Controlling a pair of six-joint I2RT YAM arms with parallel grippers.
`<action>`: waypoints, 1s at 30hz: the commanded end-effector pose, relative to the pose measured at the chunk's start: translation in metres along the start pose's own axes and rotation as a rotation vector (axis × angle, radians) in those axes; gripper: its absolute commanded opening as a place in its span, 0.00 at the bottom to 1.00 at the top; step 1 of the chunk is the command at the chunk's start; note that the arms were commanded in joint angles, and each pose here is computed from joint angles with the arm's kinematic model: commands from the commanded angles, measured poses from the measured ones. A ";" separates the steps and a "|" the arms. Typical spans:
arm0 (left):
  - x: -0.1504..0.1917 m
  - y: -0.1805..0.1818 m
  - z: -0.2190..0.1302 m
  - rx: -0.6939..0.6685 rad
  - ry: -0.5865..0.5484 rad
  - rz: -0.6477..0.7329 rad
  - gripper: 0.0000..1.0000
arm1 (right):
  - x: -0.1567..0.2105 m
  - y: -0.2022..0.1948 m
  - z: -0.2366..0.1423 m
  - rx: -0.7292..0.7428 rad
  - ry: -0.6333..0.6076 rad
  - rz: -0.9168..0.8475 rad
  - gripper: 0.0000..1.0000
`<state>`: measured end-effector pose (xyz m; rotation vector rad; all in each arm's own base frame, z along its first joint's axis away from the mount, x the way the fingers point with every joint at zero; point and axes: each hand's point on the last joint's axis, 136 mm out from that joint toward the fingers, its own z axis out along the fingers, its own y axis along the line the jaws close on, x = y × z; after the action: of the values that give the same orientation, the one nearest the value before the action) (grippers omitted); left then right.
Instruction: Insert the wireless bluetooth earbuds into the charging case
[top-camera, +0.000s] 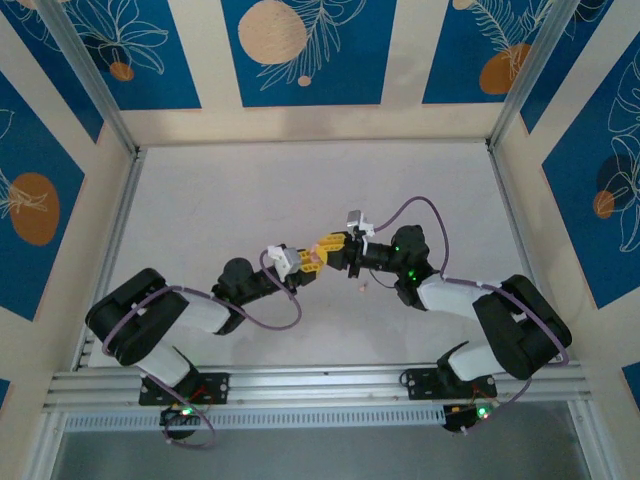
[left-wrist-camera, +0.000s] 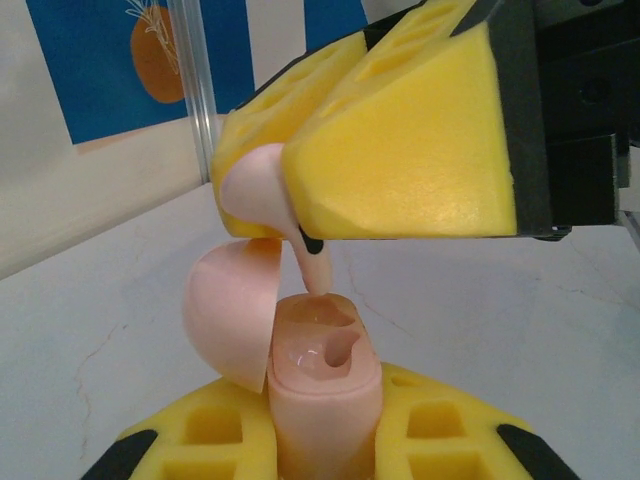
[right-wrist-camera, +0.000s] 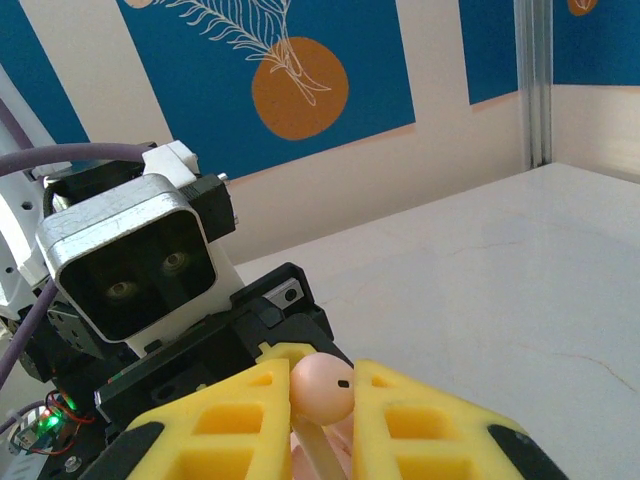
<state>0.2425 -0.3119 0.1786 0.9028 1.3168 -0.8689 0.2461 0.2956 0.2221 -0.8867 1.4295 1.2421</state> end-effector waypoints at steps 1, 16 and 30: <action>-0.038 0.003 0.003 -0.020 -0.115 0.040 0.13 | 0.012 0.008 0.000 -0.020 0.024 0.035 0.16; -0.043 -0.008 0.002 0.042 -0.127 0.055 0.13 | 0.000 -0.001 0.006 0.001 0.006 -0.001 0.16; -0.032 0.004 0.002 -0.028 -0.100 0.039 0.13 | -0.033 0.005 0.008 -0.050 -0.029 -0.050 0.17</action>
<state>0.2444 -0.3104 0.1858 0.8857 1.3005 -0.8573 0.2538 0.3031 0.2406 -0.9115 1.3929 1.2579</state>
